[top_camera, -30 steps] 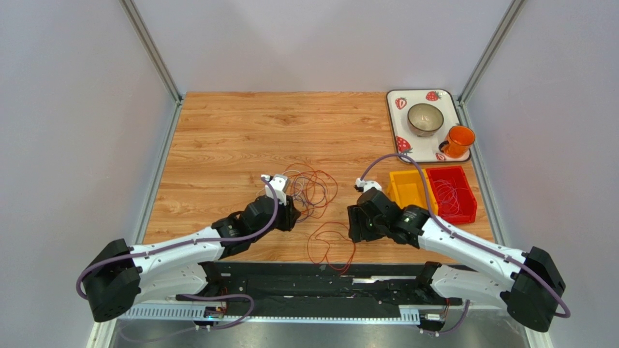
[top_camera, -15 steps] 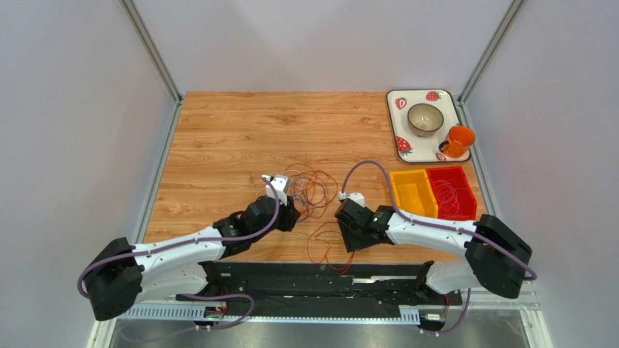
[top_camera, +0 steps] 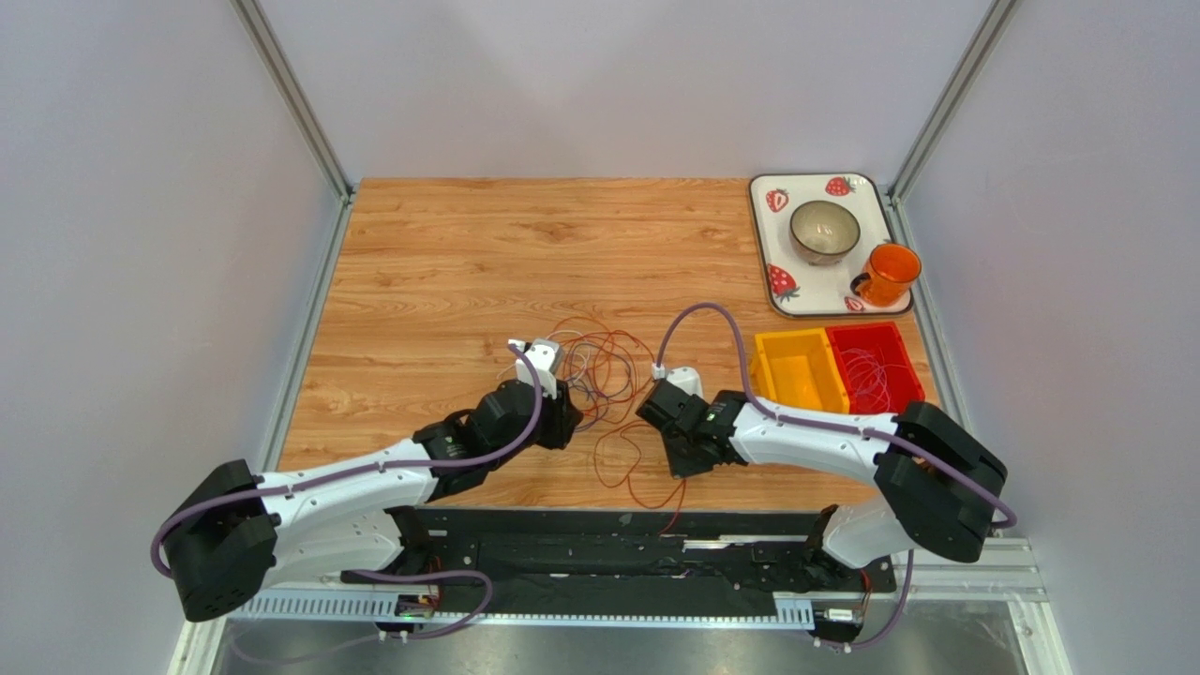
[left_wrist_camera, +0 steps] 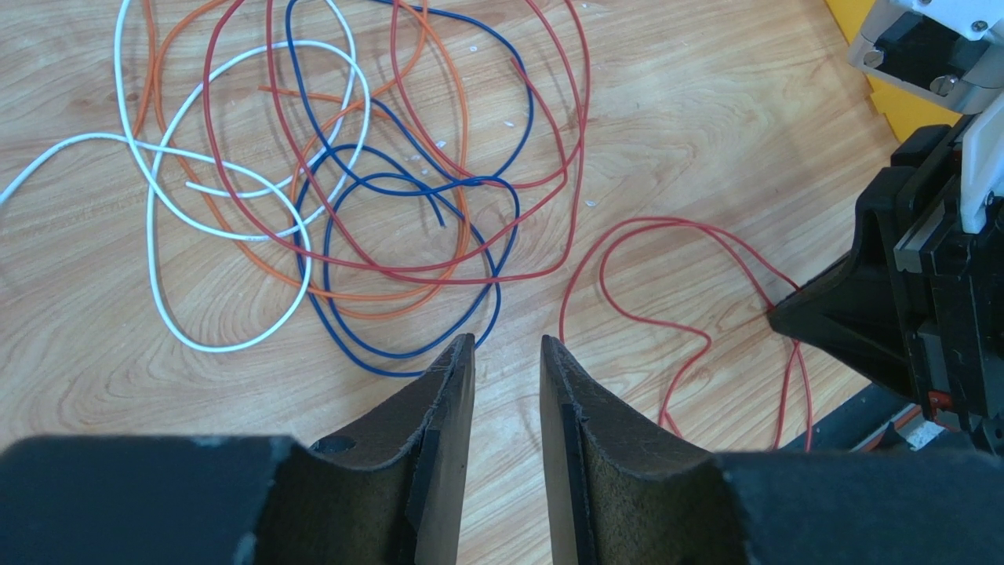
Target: Untangle the cables
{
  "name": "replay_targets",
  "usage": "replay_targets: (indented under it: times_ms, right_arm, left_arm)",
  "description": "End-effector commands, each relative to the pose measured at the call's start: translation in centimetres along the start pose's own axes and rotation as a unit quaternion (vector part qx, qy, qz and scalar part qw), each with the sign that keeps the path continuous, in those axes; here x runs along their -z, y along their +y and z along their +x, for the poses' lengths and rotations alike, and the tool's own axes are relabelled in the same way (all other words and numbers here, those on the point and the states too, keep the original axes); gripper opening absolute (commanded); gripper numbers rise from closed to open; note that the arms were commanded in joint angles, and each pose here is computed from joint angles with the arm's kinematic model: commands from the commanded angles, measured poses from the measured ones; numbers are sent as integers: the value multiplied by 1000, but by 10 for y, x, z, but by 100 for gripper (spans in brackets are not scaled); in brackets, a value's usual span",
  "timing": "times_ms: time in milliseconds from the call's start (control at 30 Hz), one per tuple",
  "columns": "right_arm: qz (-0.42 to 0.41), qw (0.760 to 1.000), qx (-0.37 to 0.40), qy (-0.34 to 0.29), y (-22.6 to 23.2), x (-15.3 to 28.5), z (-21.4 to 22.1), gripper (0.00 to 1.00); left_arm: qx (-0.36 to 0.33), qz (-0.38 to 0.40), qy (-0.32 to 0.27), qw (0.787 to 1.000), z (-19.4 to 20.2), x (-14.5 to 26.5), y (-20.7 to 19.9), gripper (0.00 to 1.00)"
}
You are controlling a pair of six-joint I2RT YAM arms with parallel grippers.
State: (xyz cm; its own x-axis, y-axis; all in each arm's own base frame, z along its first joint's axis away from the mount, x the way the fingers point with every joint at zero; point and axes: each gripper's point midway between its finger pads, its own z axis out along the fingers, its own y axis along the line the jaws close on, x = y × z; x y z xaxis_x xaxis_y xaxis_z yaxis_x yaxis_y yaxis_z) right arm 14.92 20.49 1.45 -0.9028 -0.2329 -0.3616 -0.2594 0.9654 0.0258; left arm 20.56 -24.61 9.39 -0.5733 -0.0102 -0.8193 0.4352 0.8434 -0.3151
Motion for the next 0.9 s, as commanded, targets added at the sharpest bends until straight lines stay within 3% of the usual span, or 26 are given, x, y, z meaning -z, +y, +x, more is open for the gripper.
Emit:
replay_targets:
  times_ms: [0, 200, 533, 867]
  right_arm:
    - [1, 1000, -20, -1, 5, -5, -1, 0]
    - [3, 999, -23, -26, 6, 12, -18, 0]
    - [27, 990, -25, -138, -6, 97, -87, 0]
    - [85, 964, -59, -244, -52, 173, -139, 0]
  left_arm:
    - [13, 4, -24, 1000, -16, -1, -6, 35]
    - [13, 3, -25, 1000, -16, -1, -5, 35]
    - [17, 2, -30, 999, -17, 0, -4, 35]
    - [19, 3, -32, 999, -17, 1, -4, 35]
